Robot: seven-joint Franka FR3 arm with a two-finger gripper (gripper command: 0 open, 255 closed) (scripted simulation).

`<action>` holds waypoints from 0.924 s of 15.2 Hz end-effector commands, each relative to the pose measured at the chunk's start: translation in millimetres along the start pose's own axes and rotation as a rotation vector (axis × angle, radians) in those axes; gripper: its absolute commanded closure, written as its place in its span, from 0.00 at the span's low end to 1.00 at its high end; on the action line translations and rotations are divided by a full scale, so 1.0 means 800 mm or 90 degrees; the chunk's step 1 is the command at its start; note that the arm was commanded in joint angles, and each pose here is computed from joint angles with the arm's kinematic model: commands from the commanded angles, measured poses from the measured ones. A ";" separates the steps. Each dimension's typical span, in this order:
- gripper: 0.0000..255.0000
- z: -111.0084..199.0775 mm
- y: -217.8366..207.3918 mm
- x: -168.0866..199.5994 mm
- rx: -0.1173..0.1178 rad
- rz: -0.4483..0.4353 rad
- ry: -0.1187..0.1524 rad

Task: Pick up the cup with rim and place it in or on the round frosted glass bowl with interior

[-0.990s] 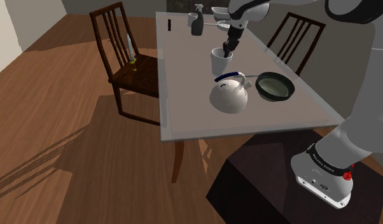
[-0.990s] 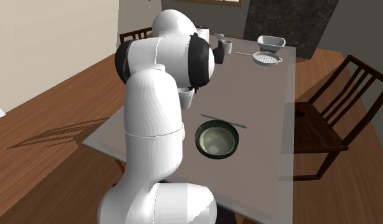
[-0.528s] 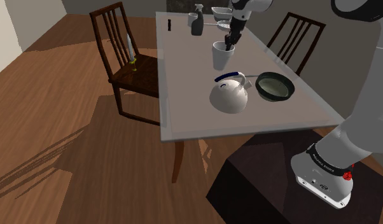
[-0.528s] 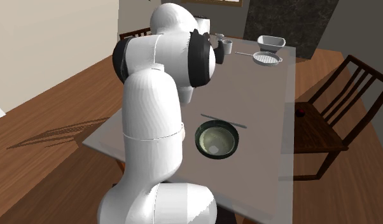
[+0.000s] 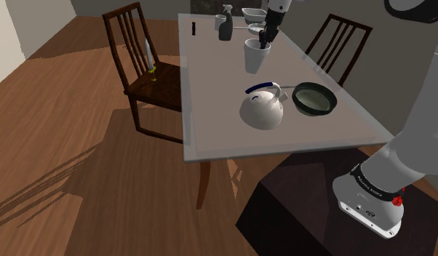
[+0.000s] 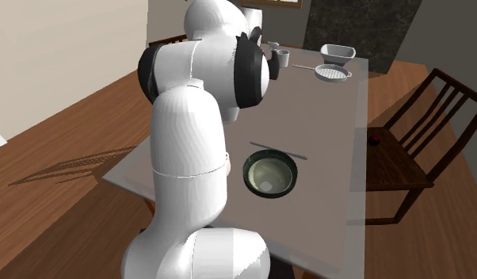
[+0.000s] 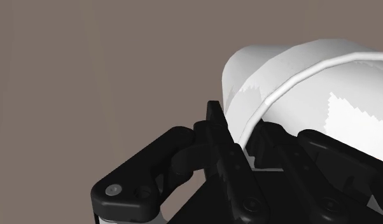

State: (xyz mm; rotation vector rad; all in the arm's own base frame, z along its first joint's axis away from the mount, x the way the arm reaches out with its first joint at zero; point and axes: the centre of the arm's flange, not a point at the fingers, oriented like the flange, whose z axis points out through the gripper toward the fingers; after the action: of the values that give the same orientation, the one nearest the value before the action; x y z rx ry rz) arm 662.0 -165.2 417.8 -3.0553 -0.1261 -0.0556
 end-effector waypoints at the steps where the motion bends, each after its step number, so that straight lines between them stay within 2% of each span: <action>1: 1.00 -0.013 0.000 -0.001 0.000 0.000 0.000; 11: 1.00 -0.075 -0.005 0.002 0.000 0.000 0.000; 14: 1.00 -0.085 0.010 -0.044 0.000 0.000 0.000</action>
State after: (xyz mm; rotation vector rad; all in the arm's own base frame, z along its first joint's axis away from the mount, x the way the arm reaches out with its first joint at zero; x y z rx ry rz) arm 635.4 -179.5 481.9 -3.0557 -0.1255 -0.0558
